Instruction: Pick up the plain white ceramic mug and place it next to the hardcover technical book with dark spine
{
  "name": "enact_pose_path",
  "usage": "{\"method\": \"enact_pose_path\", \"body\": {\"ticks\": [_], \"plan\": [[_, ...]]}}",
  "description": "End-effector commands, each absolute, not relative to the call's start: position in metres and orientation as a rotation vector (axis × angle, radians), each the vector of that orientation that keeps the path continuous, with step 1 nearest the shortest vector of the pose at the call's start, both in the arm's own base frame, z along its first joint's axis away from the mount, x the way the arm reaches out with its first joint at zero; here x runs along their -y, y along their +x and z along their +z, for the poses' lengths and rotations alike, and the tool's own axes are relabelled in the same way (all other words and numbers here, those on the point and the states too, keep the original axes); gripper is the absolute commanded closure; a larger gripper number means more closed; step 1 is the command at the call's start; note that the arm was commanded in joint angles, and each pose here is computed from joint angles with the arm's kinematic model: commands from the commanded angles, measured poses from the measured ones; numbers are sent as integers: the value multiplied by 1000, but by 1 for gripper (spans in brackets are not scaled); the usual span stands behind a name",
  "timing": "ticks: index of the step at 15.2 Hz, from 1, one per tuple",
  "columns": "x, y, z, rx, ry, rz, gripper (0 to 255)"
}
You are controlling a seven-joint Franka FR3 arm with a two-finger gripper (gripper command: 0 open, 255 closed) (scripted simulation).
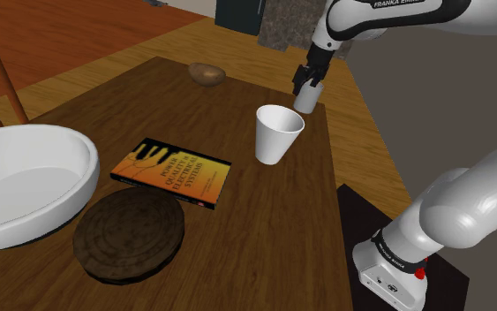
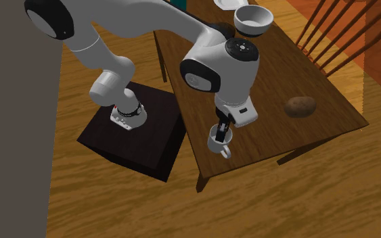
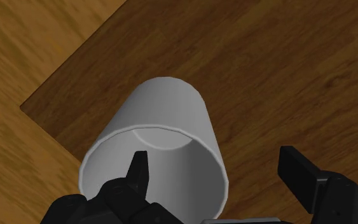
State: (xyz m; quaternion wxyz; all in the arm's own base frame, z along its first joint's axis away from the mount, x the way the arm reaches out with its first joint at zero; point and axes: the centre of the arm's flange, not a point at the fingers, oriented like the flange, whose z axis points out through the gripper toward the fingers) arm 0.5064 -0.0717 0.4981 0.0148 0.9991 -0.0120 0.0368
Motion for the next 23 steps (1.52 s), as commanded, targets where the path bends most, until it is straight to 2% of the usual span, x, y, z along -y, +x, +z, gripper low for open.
{"method": "enact_pose_path", "body": {"ticks": [1, 6, 7, 16, 23], "plan": [[72, 506, 497, 37, 3110, 115, 0], [72, 506, 497, 37, 3110, 115, 0], [72, 506, 497, 37, 3110, 115, 255], [72, 506, 497, 37, 3110, 115, 255], [72, 506, 534, 37, 3110, 115, 255]]}}
